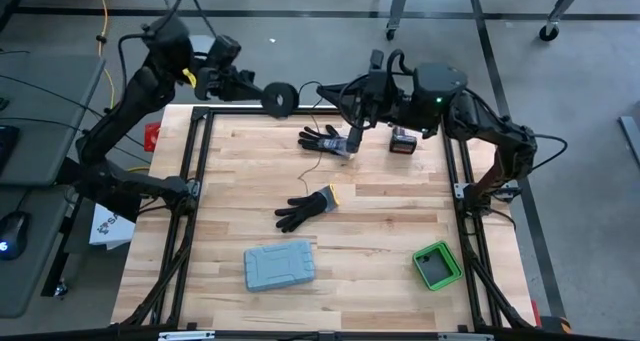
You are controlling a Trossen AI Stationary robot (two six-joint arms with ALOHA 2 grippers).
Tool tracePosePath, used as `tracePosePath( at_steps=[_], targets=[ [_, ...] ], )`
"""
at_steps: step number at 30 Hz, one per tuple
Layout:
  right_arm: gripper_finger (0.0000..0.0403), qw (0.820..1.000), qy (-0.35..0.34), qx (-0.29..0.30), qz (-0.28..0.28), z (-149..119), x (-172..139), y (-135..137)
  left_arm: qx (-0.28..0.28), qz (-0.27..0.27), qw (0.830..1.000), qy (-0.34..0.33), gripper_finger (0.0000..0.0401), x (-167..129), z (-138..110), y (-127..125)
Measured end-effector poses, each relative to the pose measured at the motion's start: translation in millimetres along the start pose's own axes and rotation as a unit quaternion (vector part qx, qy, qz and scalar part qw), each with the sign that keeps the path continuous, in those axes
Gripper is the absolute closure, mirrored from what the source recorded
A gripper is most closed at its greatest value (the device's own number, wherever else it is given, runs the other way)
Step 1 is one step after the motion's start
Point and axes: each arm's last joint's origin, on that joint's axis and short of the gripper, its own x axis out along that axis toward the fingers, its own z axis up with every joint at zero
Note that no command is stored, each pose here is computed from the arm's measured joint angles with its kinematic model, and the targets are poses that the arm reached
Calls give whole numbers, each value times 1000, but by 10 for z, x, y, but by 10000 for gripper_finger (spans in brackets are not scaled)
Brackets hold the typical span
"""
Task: Coil cords
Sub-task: Coil the black wire cable onto the black spool
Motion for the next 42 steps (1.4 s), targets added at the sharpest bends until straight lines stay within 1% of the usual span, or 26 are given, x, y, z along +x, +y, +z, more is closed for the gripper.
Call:
tracePosePath(
  at_steps=[3,6,11,15,18,21,25,32,38,42],
  targets=[
    [403,1000,2,-2,3,-16,16,-46,-11,-28,999,28,401,102,-37,-27],
    [403,1000,2,-3,9,-28,25,-87,-16,-52,998,41,401,204,-50,-56],
    [403,1000,-2,-2,9,-26,31,-109,-2,-91,995,40,401,272,-42,-184],
    [403,1000,-10,-1,27,-22,38,-135,-11,-105,993,43,401,323,-56,-232],
    [403,999,-18,7,30,-25,62,-173,-27,-101,994,37,401,383,-67,-222],
    [403,999,-31,16,41,-9,67,-201,-26,-108,993,42,401,456,-75,-205],
    [403,998,-39,19,46,0,71,-230,-25,-138,989,44,401,584,-59,-213],
    [403,998,-42,24,44,-15,102,-265,-27,-206,977,46,401,808,-23,-233],
    [403,996,-44,36,69,-89,232,-225,-34,-234,970,50,401,1006,-50,-177],
    [403,994,-35,50,87,-154,314,-187,-17,-253,967,36,401,1082,-63,-187]
  ],
)
